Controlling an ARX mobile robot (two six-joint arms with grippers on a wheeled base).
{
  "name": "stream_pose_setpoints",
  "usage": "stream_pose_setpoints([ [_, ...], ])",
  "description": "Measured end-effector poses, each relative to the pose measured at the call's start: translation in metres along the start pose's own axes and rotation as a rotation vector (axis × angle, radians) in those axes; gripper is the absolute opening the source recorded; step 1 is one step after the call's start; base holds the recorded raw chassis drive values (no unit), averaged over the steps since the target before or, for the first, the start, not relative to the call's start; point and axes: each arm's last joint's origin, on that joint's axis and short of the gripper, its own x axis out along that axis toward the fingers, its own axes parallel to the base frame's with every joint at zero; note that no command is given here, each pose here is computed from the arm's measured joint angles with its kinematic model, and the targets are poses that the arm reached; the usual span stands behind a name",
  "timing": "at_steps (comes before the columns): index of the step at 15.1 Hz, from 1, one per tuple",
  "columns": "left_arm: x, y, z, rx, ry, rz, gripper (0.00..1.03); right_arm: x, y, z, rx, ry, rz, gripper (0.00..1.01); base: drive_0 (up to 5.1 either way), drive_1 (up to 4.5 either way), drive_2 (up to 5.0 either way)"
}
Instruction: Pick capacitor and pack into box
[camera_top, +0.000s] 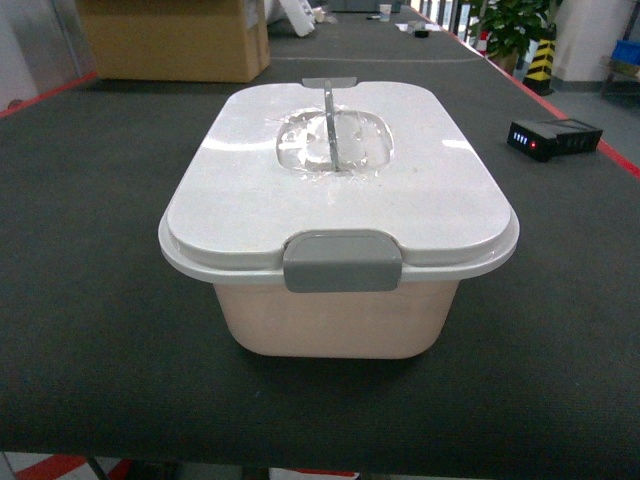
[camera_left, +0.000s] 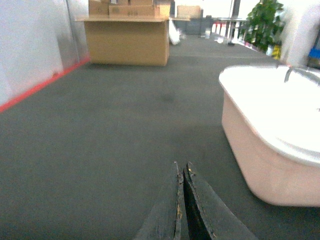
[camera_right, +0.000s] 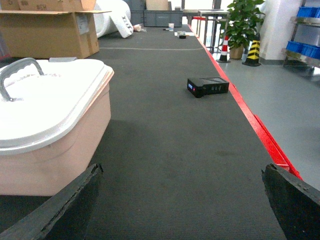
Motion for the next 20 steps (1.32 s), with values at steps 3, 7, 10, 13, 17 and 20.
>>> stream_pose_setpoints([
  [3, 0.0001, 0.0000, -0.0011, 0.000, 0.012, 0.001, 0.02, 0.0000, 0.0000, 0.0000, 0.000, 0.000, 0.000, 0.98, 0.0, 0.00, 0.0],
  [7, 0.0001, 0.0000, -0.0015, -0.001, 0.015, 0.001, 0.37, 0.0000, 0.0000, 0.0000, 0.000, 0.000, 0.000, 0.98, 0.0, 0.00, 0.0],
  [10, 0.0001, 0.0000, -0.0015, -0.001, 0.015, 0.001, 0.74, 0.0000, 0.0000, 0.0000, 0.000, 0.000, 0.000, 0.98, 0.0, 0.00, 0.0],
  [13, 0.0001, 0.0000, -0.0015, 0.000, 0.015, 0.001, 0.98, 0.0000, 0.0000, 0.0000, 0.000, 0.000, 0.000, 0.98, 0.0, 0.00, 0.0],
  [17, 0.0001, 0.0000, -0.0015, 0.000, 0.015, 0.001, 0.98, 0.0000, 0.0000, 0.0000, 0.000, 0.000, 0.000, 0.98, 0.0, 0.00, 0.0],
  [20, 0.0001, 0.0000, -0.0015, 0.000, 0.015, 0.001, 0.98, 0.0000, 0.0000, 0.0000, 0.000, 0.000, 0.000, 0.98, 0.0, 0.00, 0.0],
])
